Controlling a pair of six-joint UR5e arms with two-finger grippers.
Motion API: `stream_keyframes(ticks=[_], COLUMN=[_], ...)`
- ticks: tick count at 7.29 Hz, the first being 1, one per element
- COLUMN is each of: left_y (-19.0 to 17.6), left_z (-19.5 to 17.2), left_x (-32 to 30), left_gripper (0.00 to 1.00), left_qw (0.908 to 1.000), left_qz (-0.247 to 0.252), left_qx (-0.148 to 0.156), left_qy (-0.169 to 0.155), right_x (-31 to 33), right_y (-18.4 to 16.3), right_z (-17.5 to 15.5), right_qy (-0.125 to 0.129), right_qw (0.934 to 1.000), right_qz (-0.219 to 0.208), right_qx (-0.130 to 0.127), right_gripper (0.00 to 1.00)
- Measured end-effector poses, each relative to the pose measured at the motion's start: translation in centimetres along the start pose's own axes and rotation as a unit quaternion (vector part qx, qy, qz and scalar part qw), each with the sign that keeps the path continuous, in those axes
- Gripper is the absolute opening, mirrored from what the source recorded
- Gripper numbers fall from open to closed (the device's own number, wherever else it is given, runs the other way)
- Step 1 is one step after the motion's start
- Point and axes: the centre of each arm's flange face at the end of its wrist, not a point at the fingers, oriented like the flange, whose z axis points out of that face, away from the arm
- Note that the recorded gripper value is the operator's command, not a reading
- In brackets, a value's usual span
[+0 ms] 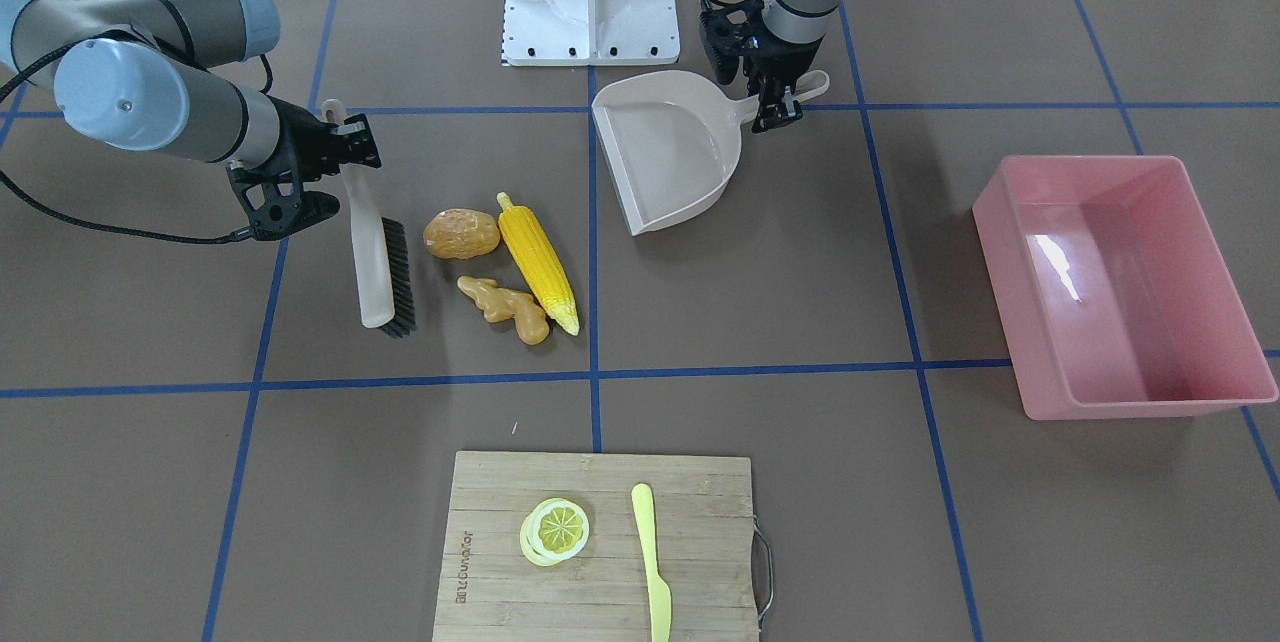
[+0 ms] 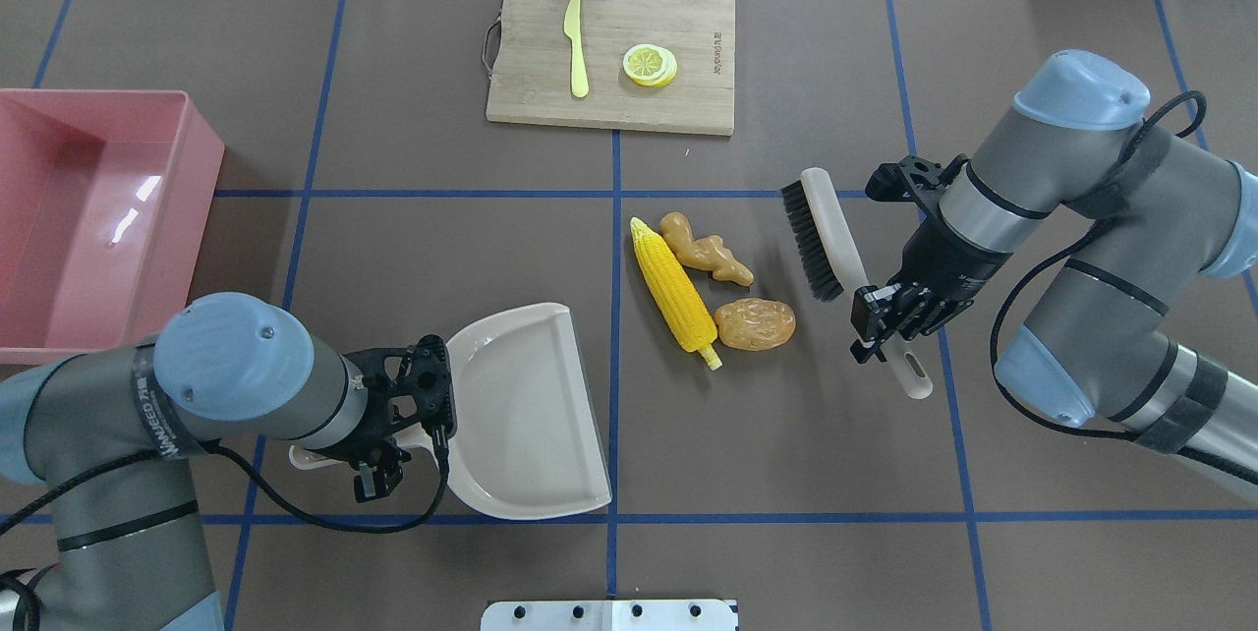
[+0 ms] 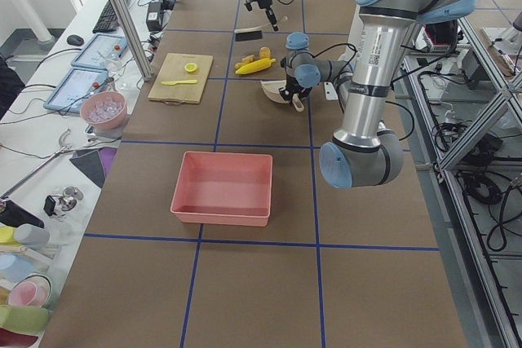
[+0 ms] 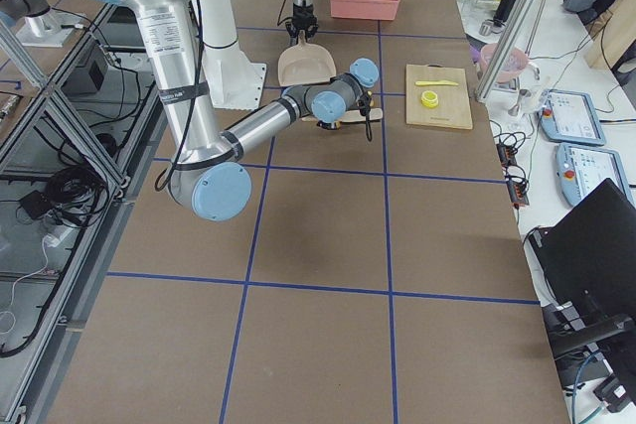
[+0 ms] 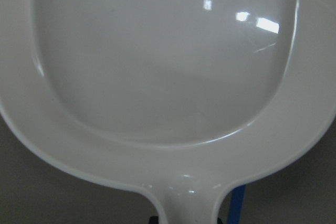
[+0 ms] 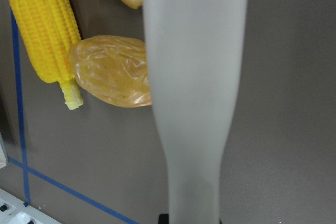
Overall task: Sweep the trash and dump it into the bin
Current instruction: 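Move the dustpan beside the food while the right gripper brings the brush over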
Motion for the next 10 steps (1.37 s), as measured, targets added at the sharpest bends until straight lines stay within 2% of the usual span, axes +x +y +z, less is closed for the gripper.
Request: stream_keyframes(ticks=[2, 5, 8, 10], left_y=[-0.7, -3.8, -7.2, -9.7], left_z=[-0.6, 0.4, 0.6, 0.8], left_x=[-2.8, -7.4, -12.8, -14.0], left_gripper=[0.00, 0.00, 0.00, 0.00], left_qw=[0.9998, 0.9983, 0.9978, 0.9976], left_qz=[0.003, 0.031, 0.029, 0.023], left_qx=[-0.022, -0.049, -0.057, -0.062], left_qy=[0.003, 0.001, 0.017, 0.022], right_x=[0.1, 0.4, -0.4, -1.1], right_y=[0.0, -0.7, -2.0, -1.8], right_z=[0.7, 1.6, 2.6, 3.7], right_qy=[0.002, 0.005, 0.005, 0.003], right_qw=[1.0000, 0.9999, 0.9998, 0.9996], right_qz=[0.001, 0.006, 0.005, 0.000], right_qx=[-0.005, -0.010, -0.016, -0.027], right_gripper=[0.00, 0.00, 0.00, 0.00])
